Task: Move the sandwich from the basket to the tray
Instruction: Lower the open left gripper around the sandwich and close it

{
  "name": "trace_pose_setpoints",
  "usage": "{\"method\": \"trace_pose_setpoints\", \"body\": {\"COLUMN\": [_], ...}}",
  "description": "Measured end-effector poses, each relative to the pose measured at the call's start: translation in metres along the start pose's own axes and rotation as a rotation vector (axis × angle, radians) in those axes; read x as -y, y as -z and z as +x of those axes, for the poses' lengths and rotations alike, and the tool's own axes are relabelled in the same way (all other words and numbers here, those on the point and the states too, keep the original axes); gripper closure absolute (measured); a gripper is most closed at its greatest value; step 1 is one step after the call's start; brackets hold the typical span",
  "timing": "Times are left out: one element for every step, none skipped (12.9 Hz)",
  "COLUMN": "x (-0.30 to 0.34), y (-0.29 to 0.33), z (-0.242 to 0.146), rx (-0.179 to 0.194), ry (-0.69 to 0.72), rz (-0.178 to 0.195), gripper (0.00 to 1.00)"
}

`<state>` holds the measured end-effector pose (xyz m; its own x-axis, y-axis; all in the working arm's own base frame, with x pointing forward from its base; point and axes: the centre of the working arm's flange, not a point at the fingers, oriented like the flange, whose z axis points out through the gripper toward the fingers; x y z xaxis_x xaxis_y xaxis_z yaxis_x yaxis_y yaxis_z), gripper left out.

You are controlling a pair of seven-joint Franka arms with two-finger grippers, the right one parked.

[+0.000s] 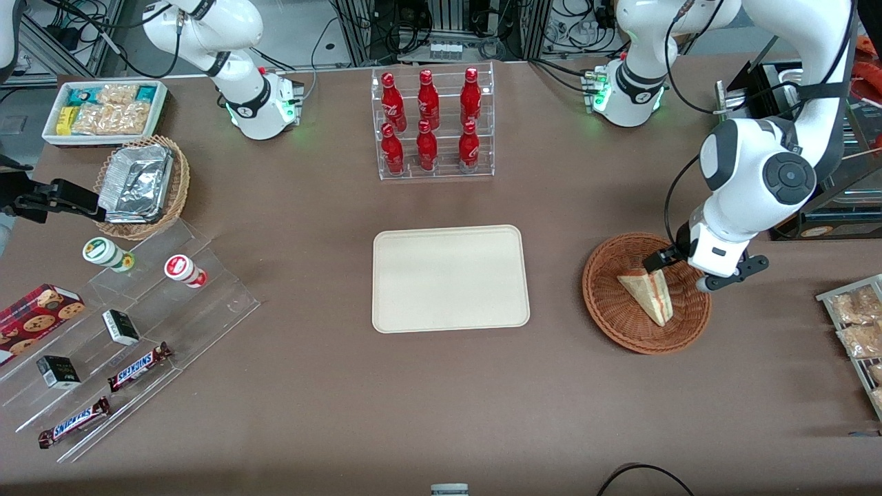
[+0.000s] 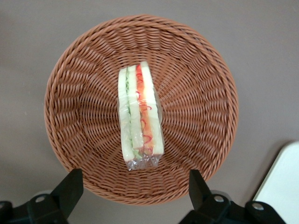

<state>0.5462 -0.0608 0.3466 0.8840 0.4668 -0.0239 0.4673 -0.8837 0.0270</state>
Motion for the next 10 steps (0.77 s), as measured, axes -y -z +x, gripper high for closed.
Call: {"method": "trace_pose_setpoints", "body": {"x": [-0.001, -0.001, -0.002, -0.002, -0.001, -0.001, -0.001, -0.001, -0.001, -0.001], "y": [-0.004, -0.009, -0.013, -0.017, -0.020, -0.023, -0.026, -0.029, -0.034, -0.039], "z": [0.001, 0.002, 0.003, 0.003, 0.003, 0.003, 0.004, 0.004, 0.004, 0.005], "rx": [-0.004, -0.007, -0.010, -0.012, -0.010, -0.012, -0.018, -0.022, -0.024, -0.023], "ry": [0.059, 0.094, 0.112, 0.122, 0.126, 0.129, 0.131, 0.133, 0.134, 0.136], "rz": [-0.004, -0.007, -0.011, -0.013, -0.012, -0.014, -0.019, -0.022, -0.025, -0.025], "gripper": [0.00, 0.00, 0.00, 0.00, 0.00, 0.00, 0.00, 0.00, 0.00, 0.00]}}
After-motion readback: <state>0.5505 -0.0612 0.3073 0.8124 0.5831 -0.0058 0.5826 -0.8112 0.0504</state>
